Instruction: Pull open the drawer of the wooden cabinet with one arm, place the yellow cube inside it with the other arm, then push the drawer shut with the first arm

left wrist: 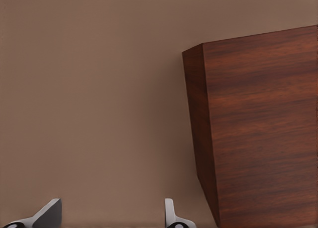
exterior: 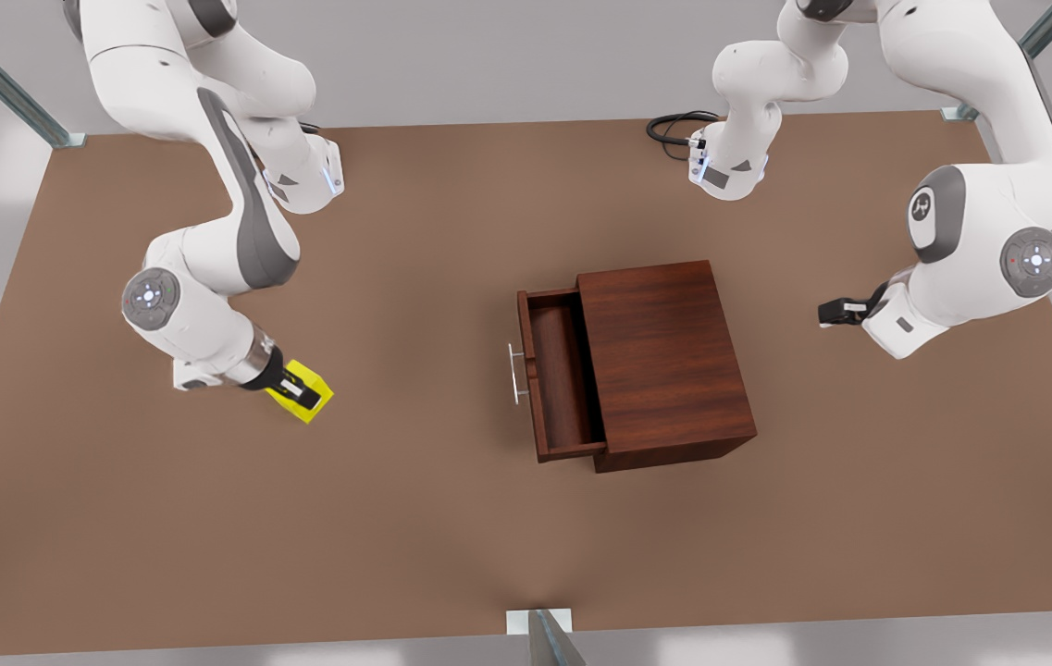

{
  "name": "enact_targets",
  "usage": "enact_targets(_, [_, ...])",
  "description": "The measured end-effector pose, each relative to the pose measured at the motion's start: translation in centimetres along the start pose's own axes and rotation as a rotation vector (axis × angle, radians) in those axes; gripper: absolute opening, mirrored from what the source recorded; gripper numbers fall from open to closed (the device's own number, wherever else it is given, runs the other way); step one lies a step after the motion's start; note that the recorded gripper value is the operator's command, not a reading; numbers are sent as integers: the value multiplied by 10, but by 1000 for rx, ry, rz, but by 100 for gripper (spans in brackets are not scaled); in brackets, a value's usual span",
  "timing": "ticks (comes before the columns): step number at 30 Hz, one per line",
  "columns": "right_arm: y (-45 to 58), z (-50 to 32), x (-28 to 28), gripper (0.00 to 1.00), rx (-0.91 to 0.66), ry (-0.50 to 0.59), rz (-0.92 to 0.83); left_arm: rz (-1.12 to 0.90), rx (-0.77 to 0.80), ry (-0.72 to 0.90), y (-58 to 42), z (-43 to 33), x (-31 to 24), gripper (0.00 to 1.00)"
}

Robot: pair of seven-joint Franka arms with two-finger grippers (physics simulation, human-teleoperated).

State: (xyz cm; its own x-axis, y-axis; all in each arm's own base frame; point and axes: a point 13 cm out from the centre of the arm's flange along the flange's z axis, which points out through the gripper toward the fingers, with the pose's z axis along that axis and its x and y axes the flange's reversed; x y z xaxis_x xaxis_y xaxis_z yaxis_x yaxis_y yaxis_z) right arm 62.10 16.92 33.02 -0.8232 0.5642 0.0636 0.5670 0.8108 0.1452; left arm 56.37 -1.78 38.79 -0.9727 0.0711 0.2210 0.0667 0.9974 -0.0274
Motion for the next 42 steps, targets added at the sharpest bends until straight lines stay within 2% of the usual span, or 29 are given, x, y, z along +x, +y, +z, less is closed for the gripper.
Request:
enact_targets(9, [119,22,134,60,62,108,18,-3,5,-1,-5,0,0,100])
enact_targets(18, [185,57,230,60,106,124,126,31,-12,-6,-24,-2,-2,100])
enact_targets(28, [237,113,267,60,107,89,295,-11,-21,22,10,5,6,100])
enact_targets(42, [262,142,294,61,75,42,461,-1,-22,24,10,5,7,100])
